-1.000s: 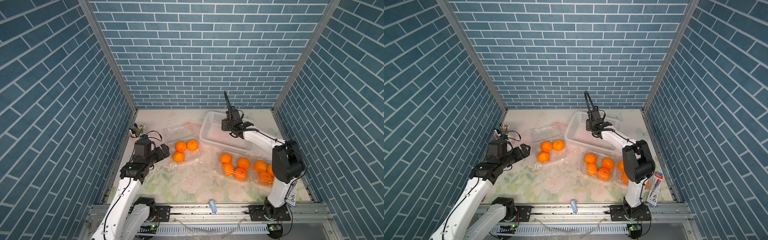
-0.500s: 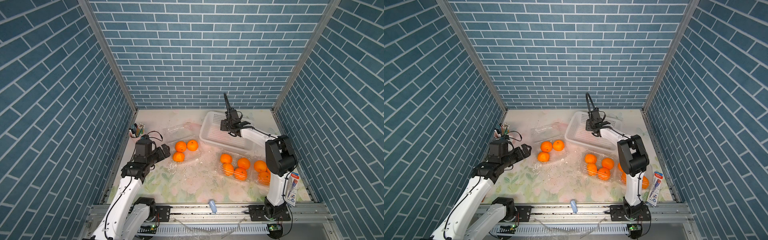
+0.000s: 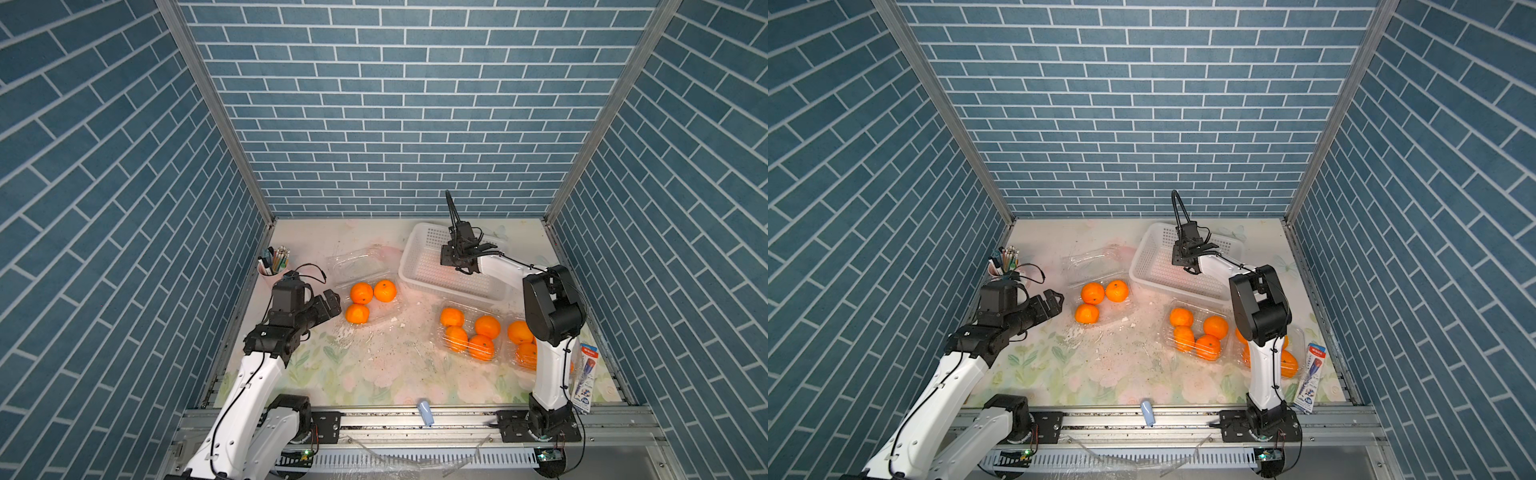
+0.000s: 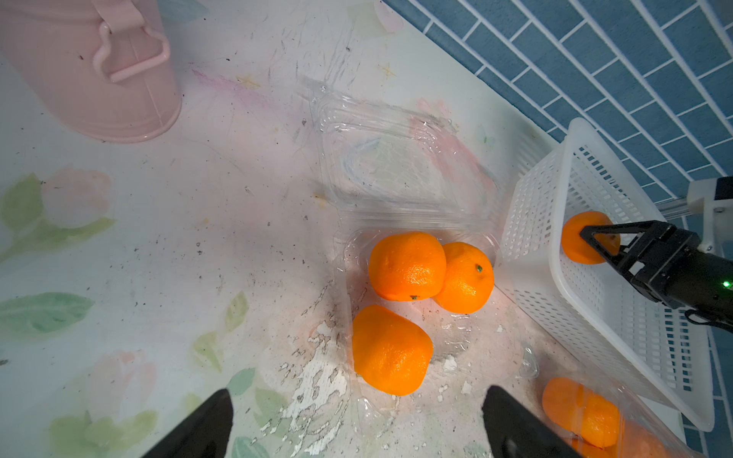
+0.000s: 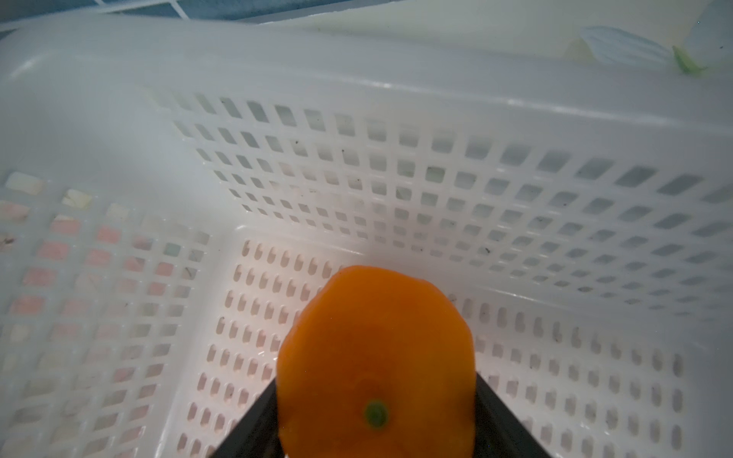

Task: Take oranges out of containers
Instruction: Place the orange in the basket.

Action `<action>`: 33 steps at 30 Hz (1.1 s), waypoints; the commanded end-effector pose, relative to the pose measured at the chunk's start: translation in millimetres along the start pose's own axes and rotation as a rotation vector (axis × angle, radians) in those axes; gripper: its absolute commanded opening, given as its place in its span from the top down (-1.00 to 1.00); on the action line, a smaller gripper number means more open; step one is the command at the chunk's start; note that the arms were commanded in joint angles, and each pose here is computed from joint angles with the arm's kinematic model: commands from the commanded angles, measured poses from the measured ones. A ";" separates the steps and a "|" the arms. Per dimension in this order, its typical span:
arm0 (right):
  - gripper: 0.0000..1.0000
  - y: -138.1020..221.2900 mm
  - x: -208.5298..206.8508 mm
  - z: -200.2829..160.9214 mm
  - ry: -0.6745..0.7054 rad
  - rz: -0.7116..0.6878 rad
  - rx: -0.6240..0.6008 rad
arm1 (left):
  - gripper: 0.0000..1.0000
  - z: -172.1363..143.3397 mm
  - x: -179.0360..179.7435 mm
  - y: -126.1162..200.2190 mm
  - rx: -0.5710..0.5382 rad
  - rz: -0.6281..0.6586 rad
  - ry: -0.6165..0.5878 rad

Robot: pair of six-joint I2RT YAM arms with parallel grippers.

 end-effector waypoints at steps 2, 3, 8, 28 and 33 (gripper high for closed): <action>-0.19 -5.9 -2.0 -2.0 0.013 -0.014 0.054 | -0.99 -2.5 0.6 -2.8 0.005 -0.014 -0.006; -0.22 -6.0 -2.1 -2.5 0.015 -0.015 0.058 | -0.99 -2.6 0.6 -3.0 0.004 -0.015 -0.006; -0.36 -4.0 -0.7 -2.2 0.033 -0.004 0.076 | -0.99 -2.6 0.5 -2.7 0.006 -0.013 -0.012; -0.98 55.0 0.5 20.4 0.068 0.040 0.141 | -0.99 1.7 -3.6 6.1 -0.010 -0.020 -0.032; -0.90 98.0 7.2 34.2 0.014 0.126 0.071 | -0.99 2.3 -2.3 7.1 -0.014 -0.007 -0.035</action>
Point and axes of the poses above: each gripper's point midway between its finger pads, its own y axis back along the fingers, its own x axis along the line the jaws close on, z = x × y, the point moved 5 cm from there along y, back along the fingers, and after that the axes turned 10 degrees about y, right-handed, at the moved point
